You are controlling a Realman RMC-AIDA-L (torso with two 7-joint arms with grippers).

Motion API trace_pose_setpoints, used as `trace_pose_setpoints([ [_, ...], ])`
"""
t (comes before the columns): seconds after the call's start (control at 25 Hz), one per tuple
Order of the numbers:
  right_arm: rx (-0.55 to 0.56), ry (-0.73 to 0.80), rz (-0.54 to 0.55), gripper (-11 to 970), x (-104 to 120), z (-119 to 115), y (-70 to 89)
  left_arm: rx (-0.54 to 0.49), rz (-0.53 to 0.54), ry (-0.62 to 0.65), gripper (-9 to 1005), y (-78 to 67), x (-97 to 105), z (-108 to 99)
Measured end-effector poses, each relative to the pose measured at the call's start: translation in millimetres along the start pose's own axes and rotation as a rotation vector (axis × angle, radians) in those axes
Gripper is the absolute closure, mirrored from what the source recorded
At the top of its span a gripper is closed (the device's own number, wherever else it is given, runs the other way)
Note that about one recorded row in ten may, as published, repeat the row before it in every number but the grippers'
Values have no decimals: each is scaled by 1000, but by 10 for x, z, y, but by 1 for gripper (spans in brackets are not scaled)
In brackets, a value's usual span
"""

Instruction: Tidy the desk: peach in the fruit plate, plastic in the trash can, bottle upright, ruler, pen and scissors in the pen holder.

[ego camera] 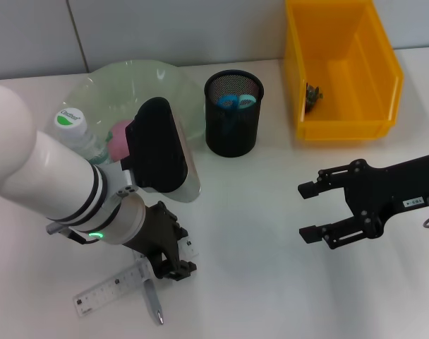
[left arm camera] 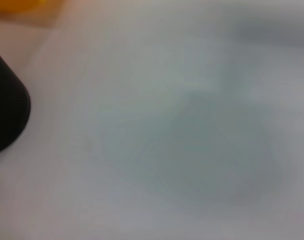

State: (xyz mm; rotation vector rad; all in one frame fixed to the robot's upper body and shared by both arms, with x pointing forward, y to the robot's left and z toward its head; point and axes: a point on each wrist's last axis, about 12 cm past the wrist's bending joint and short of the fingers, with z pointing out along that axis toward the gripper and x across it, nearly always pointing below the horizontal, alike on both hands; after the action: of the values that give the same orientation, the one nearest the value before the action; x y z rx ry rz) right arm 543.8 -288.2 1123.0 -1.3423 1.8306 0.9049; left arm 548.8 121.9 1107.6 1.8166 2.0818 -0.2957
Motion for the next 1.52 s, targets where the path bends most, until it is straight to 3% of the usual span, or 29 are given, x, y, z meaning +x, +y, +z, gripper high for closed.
trace_pose_setpoints([
  [0.64,-6,-5,2,184,2,-20,13,-18,7,-33,585,-38,-15,-75],
  [0.76,-4,-8,11,184,7,-46,14,-28,-61,-100,593,-24,31,-292],
  [0.84,0,-10,24,184,6,-69,9,-28,-61,-100,593,-24,31,-292],
  [0.92,9,-14,38,184,15,-103,4,16,-193,-282,593,4,123,-614],
  [1.08,30,-30,72,184,30,-189,-7,84,-293,-515,593,1,277,-913],
  [1.36,67,-71,119,184,107,-286,13,147,-335,-831,593,-121,444,-1035],
  [1.4,74,-78,126,184,119,-299,15,147,-335,-831,593,-121,444,-1035],
  [1.48,79,-83,131,185,131,-309,18,188,-348,-1044,593,-145,490,-1014],
  [1.52,79,-84,132,185,133,-311,19,194,-354,-1085,593,-143,502,-1005],
])
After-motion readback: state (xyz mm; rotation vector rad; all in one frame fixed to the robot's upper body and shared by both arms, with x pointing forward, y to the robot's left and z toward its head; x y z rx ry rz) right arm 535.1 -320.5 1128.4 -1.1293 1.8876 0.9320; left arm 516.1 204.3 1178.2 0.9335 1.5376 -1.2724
